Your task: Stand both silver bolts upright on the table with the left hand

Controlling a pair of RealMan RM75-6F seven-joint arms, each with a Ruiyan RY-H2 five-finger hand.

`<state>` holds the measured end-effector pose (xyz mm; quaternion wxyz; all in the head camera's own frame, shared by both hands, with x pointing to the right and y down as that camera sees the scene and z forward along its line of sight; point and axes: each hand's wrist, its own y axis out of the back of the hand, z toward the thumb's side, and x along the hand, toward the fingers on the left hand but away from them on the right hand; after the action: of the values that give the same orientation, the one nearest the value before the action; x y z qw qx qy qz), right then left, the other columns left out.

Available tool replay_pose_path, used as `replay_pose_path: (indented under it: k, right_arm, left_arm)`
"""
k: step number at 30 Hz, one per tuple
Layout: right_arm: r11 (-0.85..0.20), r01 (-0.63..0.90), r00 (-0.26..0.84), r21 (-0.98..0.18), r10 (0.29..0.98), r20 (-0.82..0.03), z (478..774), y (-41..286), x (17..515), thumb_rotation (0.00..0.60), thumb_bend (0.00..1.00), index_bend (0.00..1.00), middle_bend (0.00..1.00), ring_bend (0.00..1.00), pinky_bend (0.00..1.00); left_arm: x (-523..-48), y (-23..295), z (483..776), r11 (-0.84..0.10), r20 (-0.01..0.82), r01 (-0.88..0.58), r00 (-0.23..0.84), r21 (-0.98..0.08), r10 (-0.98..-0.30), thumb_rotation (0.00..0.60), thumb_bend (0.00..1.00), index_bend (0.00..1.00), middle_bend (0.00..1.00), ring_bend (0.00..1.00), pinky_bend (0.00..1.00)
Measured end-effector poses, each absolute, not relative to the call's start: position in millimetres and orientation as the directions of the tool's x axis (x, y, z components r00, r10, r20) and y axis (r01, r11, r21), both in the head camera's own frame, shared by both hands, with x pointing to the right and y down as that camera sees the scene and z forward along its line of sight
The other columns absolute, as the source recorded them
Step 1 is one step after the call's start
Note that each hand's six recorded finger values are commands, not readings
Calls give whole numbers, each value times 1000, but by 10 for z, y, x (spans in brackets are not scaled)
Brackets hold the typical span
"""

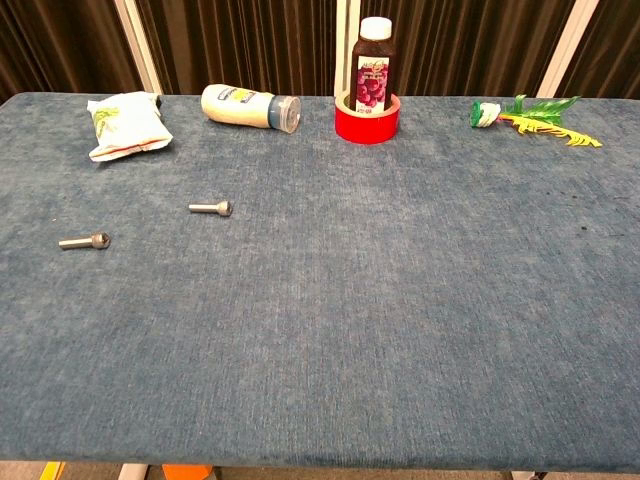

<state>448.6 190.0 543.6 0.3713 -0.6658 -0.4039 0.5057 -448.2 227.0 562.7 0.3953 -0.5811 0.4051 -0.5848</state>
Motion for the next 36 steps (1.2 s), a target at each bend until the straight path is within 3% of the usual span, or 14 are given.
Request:
replay_pose_path:
  k: [13, 19, 22, 29, 36]
  right_arm:
    - [-383, 173, 155, -907, 920, -359, 5388, 1971, 4543, 600, 269, 27, 97, 0, 0]
    - [-367, 177, 155, -913, 927, -342, 5330, 2005, 4582, 600, 269, 26, 97, 0, 0]
    - [-363, 176, 161, -915, 928, -337, 5309, 2011, 4581, 600, 270, 27, 97, 0, 0]
    - [-356, 167, 163, -919, 930, -331, 5271, 1994, 4586, 600, 270, 27, 97, 0, 0]
    - [-362, 158, 148, -919, 929, -340, 5282, 1966, 4614, 600, 270, 26, 97, 0, 0]
  left_arm:
    - [-4461, 2284, 5579, -365, 365, 6, -2, -931, -931, 600, 196, 187, 87, 0, 0]
    - [-4302, 2125, 5573, -371, 372, 35, 67, -928, -926, 600, 194, 193, 87, 0, 0]
    - [-4180, 1997, 5619, -385, 386, 36, 114, -922, -915, 600, 192, 249, 103, 0, 0]
    - [-3785, 1612, 5887, -455, 444, -4, 213, -891, -871, 600, 208, 346, 177, 60, 25]
    - [-3509, 1469, 6393, -535, 512, -84, 196, -841, -836, 600, 251, 392, 182, 61, 33]
